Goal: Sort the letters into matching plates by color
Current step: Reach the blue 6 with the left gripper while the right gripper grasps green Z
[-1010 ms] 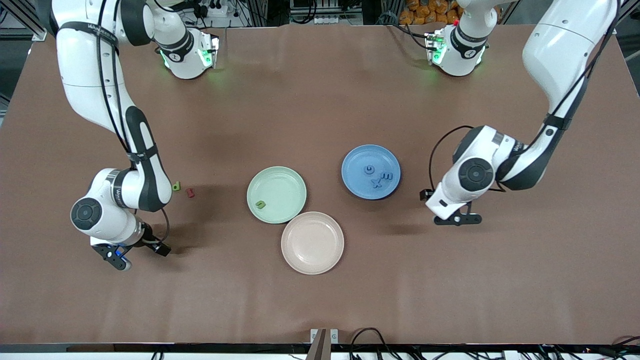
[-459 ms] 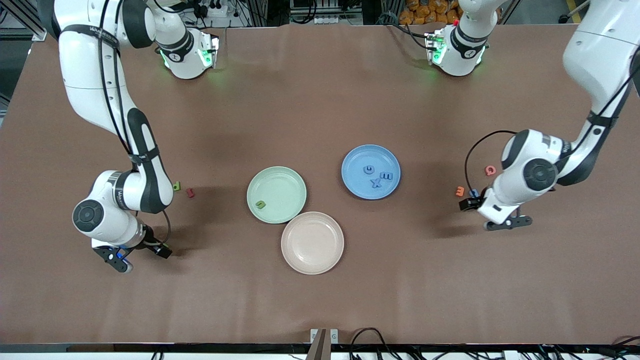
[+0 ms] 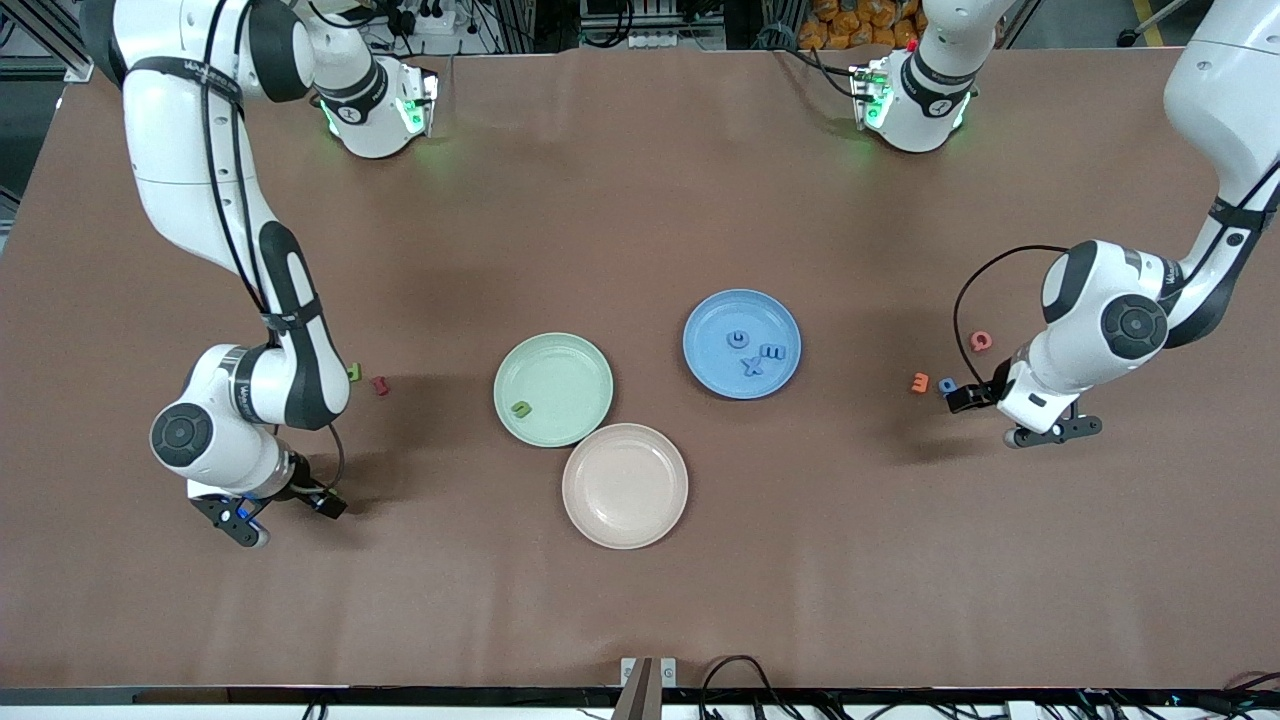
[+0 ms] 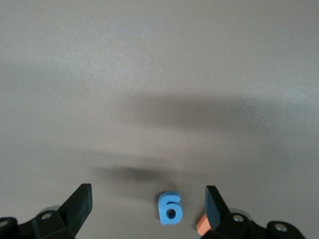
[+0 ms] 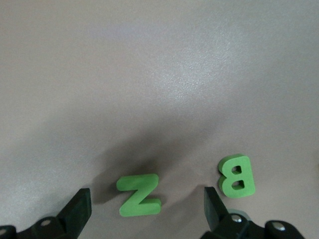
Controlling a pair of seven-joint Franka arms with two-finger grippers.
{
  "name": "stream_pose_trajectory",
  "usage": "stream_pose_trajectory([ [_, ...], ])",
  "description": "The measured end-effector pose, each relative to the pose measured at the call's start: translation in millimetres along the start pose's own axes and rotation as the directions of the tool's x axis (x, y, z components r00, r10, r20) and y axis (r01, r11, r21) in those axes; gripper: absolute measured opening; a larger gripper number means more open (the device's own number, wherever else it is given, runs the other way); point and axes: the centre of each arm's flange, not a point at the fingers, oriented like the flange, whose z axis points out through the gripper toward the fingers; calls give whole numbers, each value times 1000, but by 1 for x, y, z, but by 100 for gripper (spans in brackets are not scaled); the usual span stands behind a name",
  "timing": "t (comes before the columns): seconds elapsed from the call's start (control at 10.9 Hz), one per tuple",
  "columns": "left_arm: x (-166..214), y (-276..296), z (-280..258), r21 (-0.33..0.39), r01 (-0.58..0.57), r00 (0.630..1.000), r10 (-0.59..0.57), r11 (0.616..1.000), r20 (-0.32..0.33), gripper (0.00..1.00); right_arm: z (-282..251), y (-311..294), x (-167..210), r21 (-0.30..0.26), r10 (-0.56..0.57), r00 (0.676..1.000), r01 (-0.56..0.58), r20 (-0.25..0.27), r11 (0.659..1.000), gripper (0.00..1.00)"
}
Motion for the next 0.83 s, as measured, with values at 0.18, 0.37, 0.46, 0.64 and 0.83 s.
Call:
stream_pose_trajectory([
  [0.18, -9, 1, -3, 9, -7, 1000, 7, 1000, -14, 100, 0, -1, 0, 1, 0, 1000, 0, -1, 1000, 96],
  [0.37, -20, -3, -3, 22, -1, 1000, 1, 1000, -8, 100, -1, -1, 1, 2, -1, 1000, 1, -3, 1000, 86],
  [0.46, -25, 1, -3, 23, 3, 1000, -3, 1000, -7, 100, -1, -2, 1, 3, -1, 1000, 1, -4, 1000, 83],
  [0.64, -35, 20, -5, 18, 24, 1000, -24, 1000, -4, 100, -2, -2, 1, 4, -1, 1000, 1, -4, 1000, 65],
  [0.83, -40, 27, -6, 18, 46, 999, -46, 999, -4, 100, -3, -2, 2, 6, -1, 1000, 1, -7, 1000, 57],
])
